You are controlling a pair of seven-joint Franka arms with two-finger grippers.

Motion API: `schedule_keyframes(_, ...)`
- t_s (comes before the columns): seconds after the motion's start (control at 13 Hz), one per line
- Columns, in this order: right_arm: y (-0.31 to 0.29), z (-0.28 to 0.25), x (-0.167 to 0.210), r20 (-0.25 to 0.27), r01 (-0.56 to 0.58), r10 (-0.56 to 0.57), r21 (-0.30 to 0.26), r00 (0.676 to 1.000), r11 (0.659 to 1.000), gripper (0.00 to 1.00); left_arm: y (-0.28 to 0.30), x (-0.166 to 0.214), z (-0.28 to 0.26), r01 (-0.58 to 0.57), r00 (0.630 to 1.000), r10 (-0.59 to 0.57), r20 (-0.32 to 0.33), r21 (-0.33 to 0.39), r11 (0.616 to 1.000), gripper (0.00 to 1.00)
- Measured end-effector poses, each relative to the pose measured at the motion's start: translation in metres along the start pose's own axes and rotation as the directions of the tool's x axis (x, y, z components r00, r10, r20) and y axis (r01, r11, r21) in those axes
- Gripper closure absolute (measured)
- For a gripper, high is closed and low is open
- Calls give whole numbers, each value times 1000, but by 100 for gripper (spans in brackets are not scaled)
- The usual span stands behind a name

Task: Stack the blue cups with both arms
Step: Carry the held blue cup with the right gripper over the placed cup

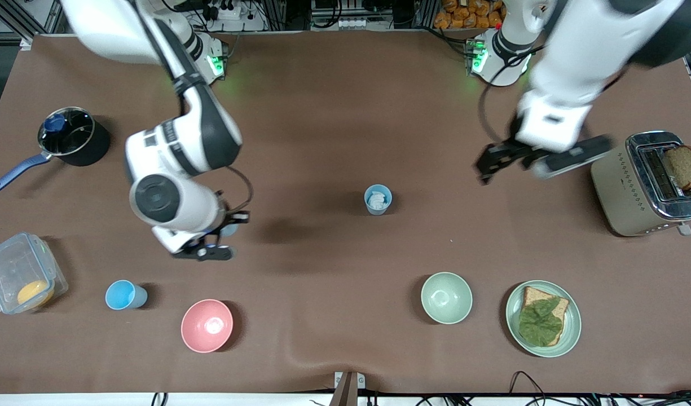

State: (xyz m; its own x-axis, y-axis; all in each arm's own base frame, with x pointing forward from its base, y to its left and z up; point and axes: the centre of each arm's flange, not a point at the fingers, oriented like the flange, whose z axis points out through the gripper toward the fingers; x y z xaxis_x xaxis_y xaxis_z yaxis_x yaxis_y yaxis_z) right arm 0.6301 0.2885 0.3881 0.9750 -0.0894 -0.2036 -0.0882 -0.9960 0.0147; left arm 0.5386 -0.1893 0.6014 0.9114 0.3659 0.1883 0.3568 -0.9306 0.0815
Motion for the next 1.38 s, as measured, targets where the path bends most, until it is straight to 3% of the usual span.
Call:
schedule_keyframes(0.15,-60,-9,-29,-34,-16,18,59,999,998,97,-53,24,-33,-23,1000,23,0,42,999,0)
schedule_keyframes(0.31,-144,-9,-80,-131,84,-73,85,989,993,97,-103,50,-54,-52,998,50,32,79,995,0)
schedule_keyframes(0.46,-211,11,-134,-211,196,-187,22,959,980,97,-142,72,-54,-78,996,74,47,92,993,0)
schedule_keyframes(0.62,-244,34,-165,-240,266,-269,-45,933,963,97,-175,89,-47,-105,993,99,64,100,989,0)
schedule_keyframes(0.77,-255,43,-167,-264,298,-304,-61,915,953,97,-200,99,-44,-128,990,120,78,105,986,0)
schedule_keyframes(1.0,-263,44,-153,-328,374,-388,-107,861,921,97,-206,95,-47,-120,988,111,105,92,988,0)
schedule_keyframes(1.38,-287,70,-163,-352,426,-437,-113,828,898,97,-232,94,-56,-158,981,151,120,54,986,0)
